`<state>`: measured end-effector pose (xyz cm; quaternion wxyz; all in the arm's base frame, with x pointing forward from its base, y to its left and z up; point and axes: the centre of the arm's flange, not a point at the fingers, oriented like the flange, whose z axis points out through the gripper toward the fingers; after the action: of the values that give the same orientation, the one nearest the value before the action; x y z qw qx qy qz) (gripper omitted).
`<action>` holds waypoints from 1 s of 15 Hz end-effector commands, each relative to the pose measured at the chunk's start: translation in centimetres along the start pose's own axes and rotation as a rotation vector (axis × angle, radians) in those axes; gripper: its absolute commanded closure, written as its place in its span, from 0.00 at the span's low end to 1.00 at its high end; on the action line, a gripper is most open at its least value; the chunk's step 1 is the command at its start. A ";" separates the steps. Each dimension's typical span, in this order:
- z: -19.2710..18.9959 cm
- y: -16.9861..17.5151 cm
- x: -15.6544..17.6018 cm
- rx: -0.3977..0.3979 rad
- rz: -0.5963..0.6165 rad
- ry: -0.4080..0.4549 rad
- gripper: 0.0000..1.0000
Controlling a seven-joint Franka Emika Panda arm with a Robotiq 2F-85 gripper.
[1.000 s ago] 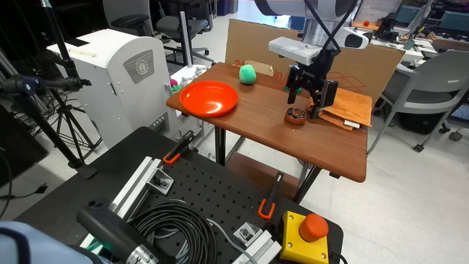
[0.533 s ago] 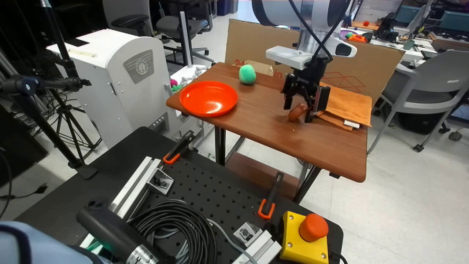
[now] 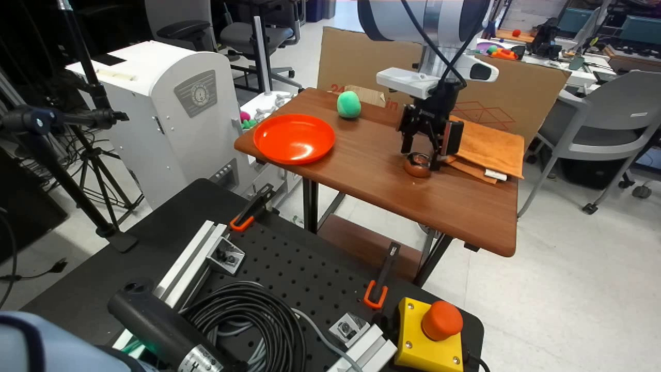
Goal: Put the donut on the plate.
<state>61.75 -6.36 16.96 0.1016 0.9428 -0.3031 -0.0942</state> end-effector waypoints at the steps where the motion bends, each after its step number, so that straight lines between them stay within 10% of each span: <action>1: -0.1 -0.6 0.8 -0.016 0.018 -0.003 0.00; 3: 0.5 -0.6 1.1 -0.024 0.027 -0.012 0.00; 4: 0.8 -0.6 1.2 -0.029 0.031 -0.017 0.25; 9: 0.0 -1.3 0.1 -0.018 0.018 -0.026 0.55; 15: -5.0 -2.7 -10.2 0.069 -0.250 -0.010 0.55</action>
<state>61.09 -1.48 18.40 0.0899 0.9582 -0.2496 -0.1073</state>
